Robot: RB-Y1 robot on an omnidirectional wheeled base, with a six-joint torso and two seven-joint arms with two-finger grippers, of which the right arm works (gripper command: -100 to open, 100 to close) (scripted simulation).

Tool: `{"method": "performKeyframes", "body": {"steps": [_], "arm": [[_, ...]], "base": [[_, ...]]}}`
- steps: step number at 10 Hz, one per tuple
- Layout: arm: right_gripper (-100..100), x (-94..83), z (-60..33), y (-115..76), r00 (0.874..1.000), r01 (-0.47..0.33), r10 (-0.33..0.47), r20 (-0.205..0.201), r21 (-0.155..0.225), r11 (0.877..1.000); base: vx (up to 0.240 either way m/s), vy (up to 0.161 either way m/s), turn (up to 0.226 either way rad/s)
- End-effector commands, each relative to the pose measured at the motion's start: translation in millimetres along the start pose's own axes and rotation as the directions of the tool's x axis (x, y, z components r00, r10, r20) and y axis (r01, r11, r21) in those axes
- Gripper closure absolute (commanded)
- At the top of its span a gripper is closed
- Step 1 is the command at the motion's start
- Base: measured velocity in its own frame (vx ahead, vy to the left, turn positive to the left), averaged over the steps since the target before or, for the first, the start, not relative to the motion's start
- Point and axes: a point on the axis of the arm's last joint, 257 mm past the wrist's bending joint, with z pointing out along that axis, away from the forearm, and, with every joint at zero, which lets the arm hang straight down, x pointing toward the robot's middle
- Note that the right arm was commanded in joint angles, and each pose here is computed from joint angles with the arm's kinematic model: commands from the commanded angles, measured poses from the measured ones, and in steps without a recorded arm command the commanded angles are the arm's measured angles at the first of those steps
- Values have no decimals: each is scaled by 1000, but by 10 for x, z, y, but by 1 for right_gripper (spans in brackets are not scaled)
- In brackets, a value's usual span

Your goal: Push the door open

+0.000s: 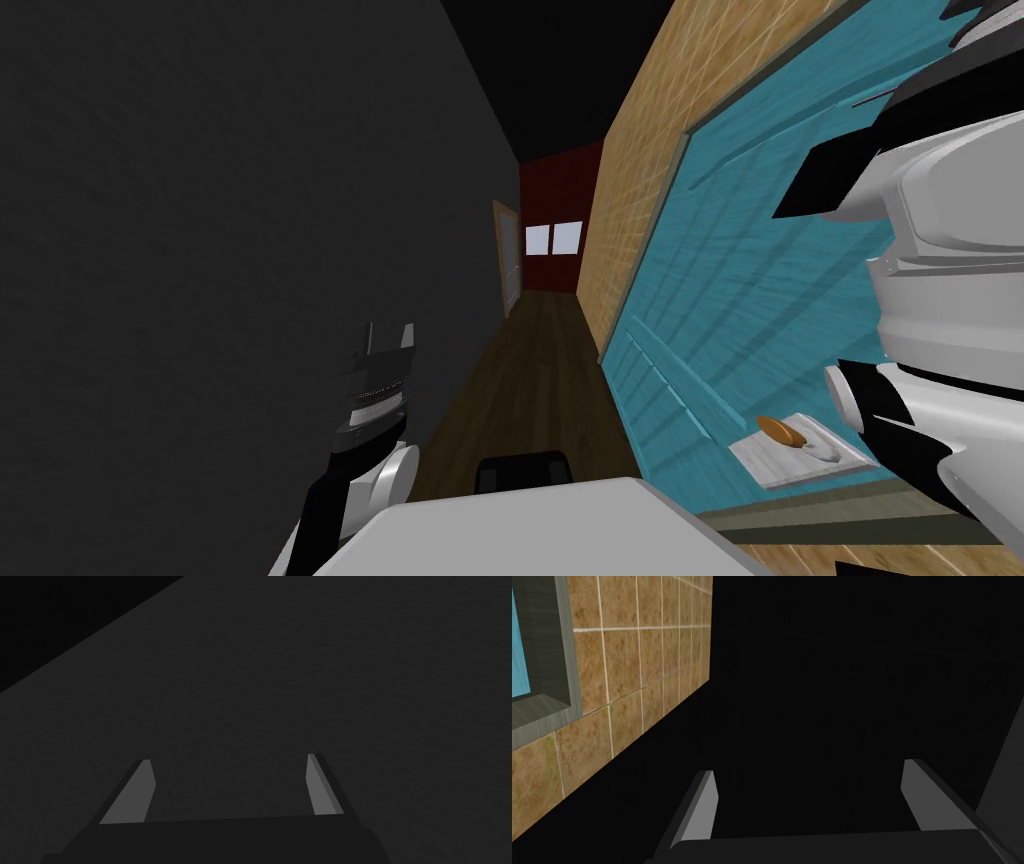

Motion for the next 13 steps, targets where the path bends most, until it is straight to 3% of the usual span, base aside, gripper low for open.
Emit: {"method": "performKeyframes", "body": {"steps": [1,2,3,4,9,10,11,12,13], "arm": [[-100,-172,118,-120,999,25,-26,44,26,999],[-100,-288,173,-188,997,39,-42,71,41,998],[-100,-528,272,-323,990,66,-75,123,75,995],[-100,-528,272,-323,990,66,-75,123,75,995],[-100,-1176,455,-677,954,120,-161,253,171,978],[-100,-1176,455,-677,954,120,-161,253,171,978],[-100,-1310,479,-746,944,128,-179,277,191,973],[-100,-1584,513,-882,921,142,-215,325,233,962],[-100,-1722,523,-949,908,148,-233,348,254,956]], "base": [[77,-3,-5],[98,-1,-5],[141,-7,-4],[109,-4,0],[88,-14,-3],[59,-16,-2],[56,-14,-2],[106,-29,-9],[120,-32,-6]]}}
